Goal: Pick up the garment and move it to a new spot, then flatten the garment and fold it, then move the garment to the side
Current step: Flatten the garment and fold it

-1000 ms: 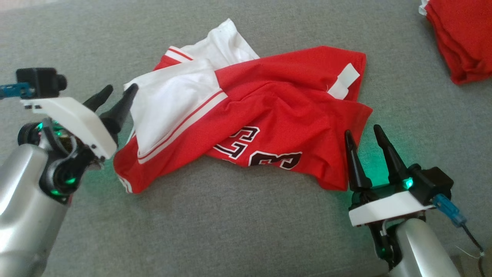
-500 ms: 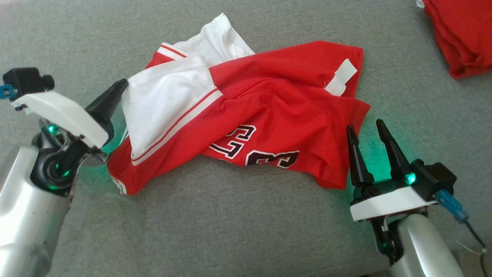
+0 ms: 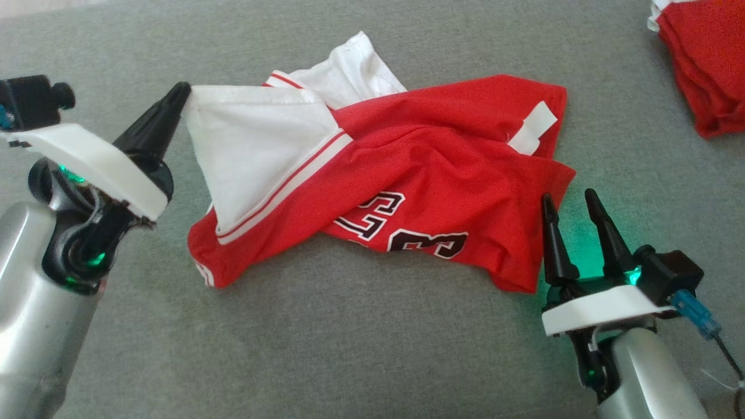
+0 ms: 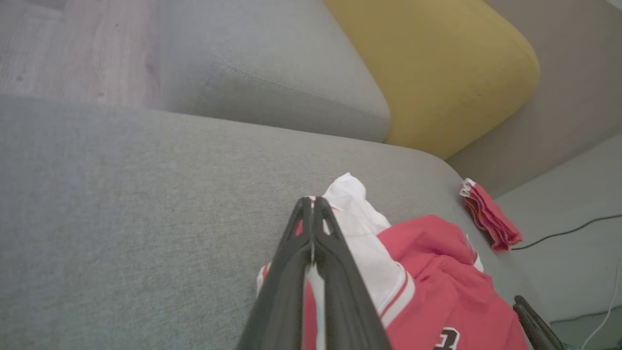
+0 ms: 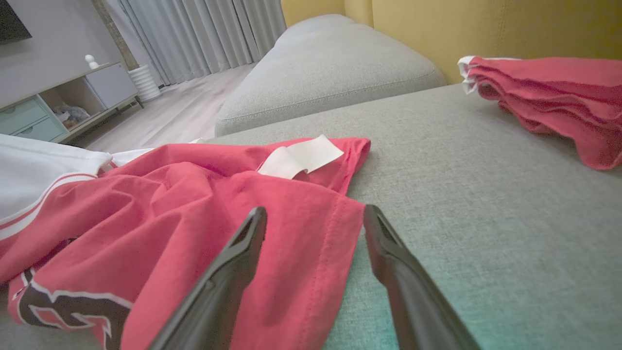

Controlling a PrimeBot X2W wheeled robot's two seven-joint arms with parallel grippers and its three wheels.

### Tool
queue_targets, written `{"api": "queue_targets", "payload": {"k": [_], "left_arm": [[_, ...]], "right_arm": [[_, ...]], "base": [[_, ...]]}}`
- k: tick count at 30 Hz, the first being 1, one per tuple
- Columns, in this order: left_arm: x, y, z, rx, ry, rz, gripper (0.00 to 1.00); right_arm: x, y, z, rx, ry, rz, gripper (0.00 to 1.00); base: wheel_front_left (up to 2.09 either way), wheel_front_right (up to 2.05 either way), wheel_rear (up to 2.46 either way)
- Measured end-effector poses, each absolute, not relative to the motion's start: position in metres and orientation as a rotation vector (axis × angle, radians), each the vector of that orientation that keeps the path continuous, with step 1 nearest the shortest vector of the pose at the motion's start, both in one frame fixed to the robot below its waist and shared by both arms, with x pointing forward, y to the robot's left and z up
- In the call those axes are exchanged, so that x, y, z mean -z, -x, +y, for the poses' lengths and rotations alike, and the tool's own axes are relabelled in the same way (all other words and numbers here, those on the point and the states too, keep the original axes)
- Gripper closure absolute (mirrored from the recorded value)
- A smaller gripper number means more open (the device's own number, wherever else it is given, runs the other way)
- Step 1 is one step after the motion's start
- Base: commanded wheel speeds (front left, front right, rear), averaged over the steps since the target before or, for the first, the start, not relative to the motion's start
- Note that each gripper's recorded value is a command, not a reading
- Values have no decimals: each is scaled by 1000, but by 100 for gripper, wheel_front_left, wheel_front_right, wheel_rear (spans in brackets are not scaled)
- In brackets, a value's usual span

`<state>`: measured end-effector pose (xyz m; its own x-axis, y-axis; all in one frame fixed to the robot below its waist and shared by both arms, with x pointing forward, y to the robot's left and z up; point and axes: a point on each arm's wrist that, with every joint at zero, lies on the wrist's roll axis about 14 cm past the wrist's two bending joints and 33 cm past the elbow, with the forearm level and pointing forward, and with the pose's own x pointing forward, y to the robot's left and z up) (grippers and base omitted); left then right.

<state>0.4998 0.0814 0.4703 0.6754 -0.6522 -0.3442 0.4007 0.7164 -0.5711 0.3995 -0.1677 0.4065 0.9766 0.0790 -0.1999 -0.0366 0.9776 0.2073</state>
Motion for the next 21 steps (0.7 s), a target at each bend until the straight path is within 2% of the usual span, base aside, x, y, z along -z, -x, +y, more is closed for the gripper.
{"api": "queue_targets", "payload": {"k": [11, 18, 19, 20, 21], "left_arm": [[-506, -490, 90, 656, 383, 438, 100], [-510, -489, 104, 632, 353, 422, 100], [-509, -487, 107, 627, 350, 424, 100], [-509, -486, 109, 623, 348, 426, 100], [-508, -485, 111, 619, 346, 428, 100]], "right_arm": [[-403, -419, -182, -41, -244, 217, 0], [-377, -420, -179, -62, -256, 314, 0], [-374, -422, -174, -78, -267, 324, 34], [-375, -425, -172, -87, -270, 322, 73], [-377, -427, -171, -91, -275, 317, 100]], "base": [[0, 0, 0], [0, 0, 0], [0, 0, 0], [0, 0, 0], [0, 0, 0]]}}
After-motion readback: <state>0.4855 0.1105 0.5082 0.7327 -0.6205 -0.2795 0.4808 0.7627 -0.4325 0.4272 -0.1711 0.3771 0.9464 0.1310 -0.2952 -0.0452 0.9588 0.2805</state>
